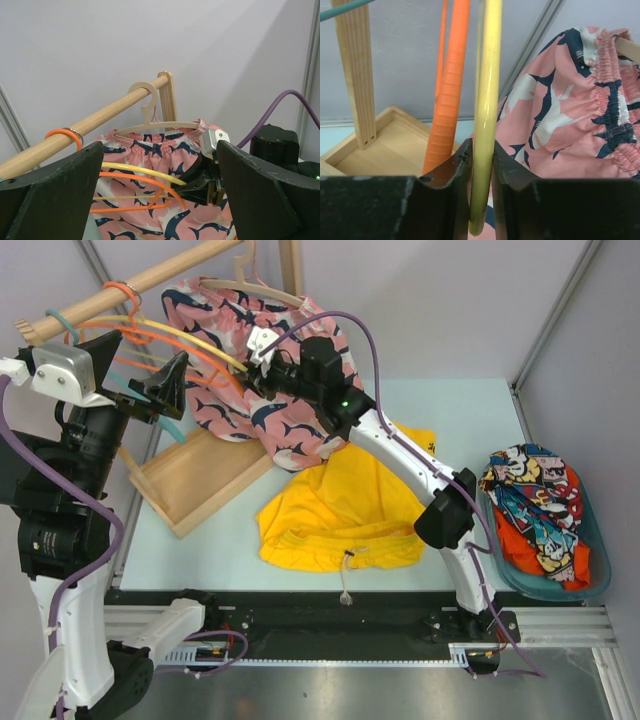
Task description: Place the shorts on the hanger
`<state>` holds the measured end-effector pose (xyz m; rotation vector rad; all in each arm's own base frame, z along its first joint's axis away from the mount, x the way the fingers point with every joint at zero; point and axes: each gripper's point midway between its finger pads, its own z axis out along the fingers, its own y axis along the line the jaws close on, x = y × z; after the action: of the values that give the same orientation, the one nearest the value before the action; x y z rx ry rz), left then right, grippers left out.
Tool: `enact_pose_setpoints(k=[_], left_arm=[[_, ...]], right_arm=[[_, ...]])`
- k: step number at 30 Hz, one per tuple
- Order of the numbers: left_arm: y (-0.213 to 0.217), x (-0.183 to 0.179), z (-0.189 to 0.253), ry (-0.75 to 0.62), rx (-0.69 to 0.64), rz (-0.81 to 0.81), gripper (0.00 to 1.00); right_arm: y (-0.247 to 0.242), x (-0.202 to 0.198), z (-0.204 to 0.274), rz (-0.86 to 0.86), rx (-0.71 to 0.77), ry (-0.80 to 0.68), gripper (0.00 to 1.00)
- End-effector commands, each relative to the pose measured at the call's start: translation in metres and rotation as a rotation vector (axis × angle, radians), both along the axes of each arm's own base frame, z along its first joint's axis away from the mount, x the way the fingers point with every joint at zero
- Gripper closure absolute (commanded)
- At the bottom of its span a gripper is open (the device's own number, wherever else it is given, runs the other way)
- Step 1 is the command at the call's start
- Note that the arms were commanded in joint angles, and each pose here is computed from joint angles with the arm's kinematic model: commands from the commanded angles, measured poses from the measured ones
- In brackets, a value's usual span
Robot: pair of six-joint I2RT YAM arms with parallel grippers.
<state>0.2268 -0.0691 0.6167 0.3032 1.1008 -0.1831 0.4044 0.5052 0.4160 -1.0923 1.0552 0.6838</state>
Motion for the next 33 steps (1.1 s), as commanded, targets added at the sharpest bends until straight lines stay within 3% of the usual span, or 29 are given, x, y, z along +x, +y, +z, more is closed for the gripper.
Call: enact_pose_setpoints(k=[1, 3, 9, 17, 33], left_arm=[[0.007, -0.001, 0.012, -0.037, 0.004, 0.039, 0.0], [0.011, -0.003, 0.015, -0.043, 0.001, 0.057, 0.0], [0.014, -0.003, 0.023, -0.059, -0.003, 0.074, 0.0], [0.016, 0.002, 0.022, -0.052, -0.007, 0.089, 0.0], [0.021, 0.018, 0.006, -0.009, -0.025, 0.126, 0.0]], right_arm=[[0.0, -0.004, 0.036, -0.008, 0.08, -0.069, 0.81], [-0.002, -0.003, 0.038, -0.01, 0.09, -0.062, 1.0], [-0.011, 0.002, 0.061, -0.036, 0.181, -0.065, 1.0], [-0.043, 0.016, 0.094, -0.011, 0.365, 0.105, 1.0], [-0.078, 0.003, 0.119, 0.022, 0.407, 0.141, 1.0]])
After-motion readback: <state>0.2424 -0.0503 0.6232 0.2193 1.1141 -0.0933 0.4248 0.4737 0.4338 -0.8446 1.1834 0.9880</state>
